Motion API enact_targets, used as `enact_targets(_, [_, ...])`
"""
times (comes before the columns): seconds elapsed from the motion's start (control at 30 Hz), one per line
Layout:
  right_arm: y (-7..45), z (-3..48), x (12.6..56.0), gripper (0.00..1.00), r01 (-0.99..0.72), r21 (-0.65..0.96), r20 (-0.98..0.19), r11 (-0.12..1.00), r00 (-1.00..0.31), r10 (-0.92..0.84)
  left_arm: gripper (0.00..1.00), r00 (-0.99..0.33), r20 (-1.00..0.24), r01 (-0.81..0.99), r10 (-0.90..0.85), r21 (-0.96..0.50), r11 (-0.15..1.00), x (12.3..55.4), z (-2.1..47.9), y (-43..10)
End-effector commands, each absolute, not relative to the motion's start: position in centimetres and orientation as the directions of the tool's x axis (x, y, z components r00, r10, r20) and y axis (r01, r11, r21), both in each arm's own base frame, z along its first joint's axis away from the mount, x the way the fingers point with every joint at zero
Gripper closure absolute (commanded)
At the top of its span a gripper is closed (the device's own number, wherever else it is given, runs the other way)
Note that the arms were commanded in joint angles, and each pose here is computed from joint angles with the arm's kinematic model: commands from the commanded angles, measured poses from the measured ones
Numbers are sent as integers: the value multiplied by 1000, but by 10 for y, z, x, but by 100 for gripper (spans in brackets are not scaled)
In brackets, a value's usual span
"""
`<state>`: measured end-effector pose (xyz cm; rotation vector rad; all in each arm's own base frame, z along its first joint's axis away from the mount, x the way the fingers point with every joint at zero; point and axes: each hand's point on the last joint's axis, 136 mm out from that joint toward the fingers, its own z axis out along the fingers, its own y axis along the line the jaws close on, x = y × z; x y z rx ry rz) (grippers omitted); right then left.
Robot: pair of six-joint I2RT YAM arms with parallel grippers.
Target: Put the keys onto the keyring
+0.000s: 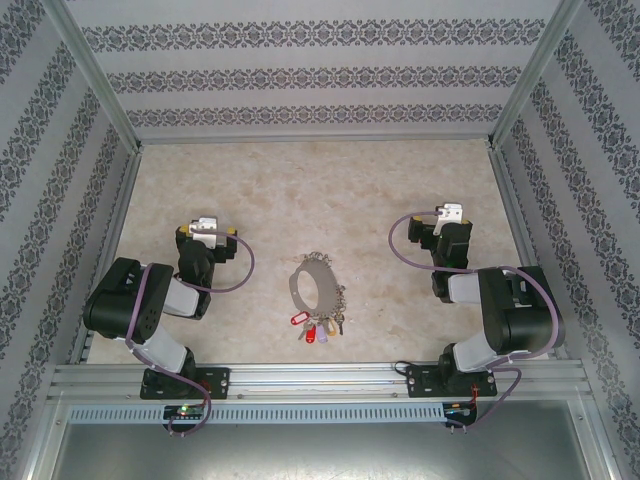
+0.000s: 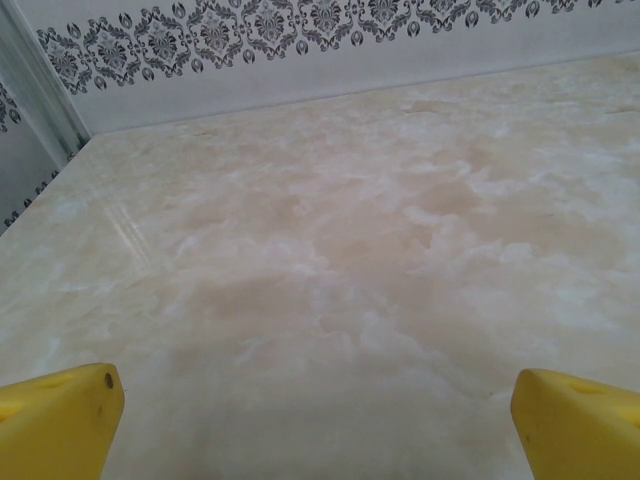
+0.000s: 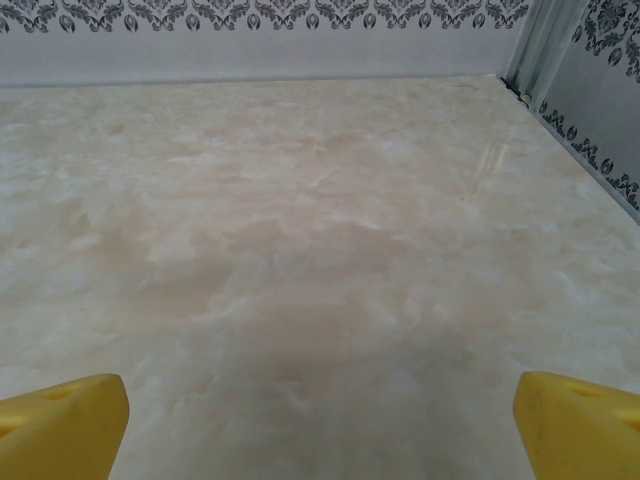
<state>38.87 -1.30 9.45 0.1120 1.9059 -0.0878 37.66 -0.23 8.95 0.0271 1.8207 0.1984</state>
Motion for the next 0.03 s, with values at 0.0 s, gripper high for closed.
enact_targets(0.0, [-12,107,395,2,128,-7,-955,992,-294,31,0,-230,-968,-95,96,121,988,381,99,0])
